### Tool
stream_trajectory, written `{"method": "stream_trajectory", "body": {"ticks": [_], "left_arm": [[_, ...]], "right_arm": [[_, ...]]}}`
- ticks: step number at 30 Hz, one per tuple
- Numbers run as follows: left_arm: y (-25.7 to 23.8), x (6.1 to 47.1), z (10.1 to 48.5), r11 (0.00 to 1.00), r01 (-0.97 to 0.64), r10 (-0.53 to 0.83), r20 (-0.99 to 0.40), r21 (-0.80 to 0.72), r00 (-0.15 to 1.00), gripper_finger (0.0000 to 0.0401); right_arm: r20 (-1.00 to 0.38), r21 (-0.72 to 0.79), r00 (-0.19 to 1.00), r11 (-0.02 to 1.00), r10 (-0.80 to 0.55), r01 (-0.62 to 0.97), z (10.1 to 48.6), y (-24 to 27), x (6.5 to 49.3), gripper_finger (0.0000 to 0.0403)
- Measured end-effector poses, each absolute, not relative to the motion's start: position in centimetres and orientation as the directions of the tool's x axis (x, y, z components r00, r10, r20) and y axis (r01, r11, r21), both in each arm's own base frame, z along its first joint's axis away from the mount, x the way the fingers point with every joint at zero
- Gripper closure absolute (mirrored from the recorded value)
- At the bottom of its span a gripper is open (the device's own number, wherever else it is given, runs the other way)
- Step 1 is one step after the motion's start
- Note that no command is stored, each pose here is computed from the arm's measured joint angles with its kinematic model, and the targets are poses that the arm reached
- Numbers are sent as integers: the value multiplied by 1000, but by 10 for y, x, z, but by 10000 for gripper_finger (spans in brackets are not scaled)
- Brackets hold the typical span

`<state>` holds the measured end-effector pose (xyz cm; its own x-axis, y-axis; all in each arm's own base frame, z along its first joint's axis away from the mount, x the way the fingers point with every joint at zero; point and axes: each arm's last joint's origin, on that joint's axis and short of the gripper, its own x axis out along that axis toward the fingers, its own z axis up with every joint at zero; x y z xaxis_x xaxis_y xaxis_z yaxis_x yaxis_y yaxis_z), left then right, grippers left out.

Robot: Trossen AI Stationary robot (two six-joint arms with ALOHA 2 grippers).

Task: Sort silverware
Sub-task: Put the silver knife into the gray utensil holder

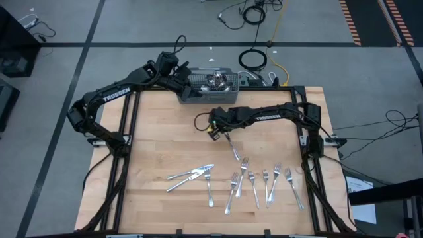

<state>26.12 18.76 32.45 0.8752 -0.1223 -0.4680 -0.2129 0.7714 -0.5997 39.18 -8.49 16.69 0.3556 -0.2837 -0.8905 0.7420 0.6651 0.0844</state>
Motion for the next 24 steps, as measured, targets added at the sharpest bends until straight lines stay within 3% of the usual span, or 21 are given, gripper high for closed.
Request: {"method": "stream_trajectory", "body": {"ticks": [3, 8, 12, 24], "left_arm": [[187, 260, 323, 770, -218, -127, -480, -599, 868, 395], [187, 260, 323, 776, -215, -128, -481, -593, 867, 395], [186, 259, 320, 768, -228, -138, -502, -598, 853, 395], [184, 256, 317, 769, -239, -153, -534, -593, 832, 395]], "right_arm": [[-867, 94, 400, 690, -297, 717, 186, -81, 402, 403], [-835, -62, 299, 618, -462, 783, 202, -82, 401, 403], [-887, -49, 253, 624, -386, 780, 185, -91, 395, 403], [-931, -100, 143, 613, -336, 784, 138, -88, 400, 403]]}}
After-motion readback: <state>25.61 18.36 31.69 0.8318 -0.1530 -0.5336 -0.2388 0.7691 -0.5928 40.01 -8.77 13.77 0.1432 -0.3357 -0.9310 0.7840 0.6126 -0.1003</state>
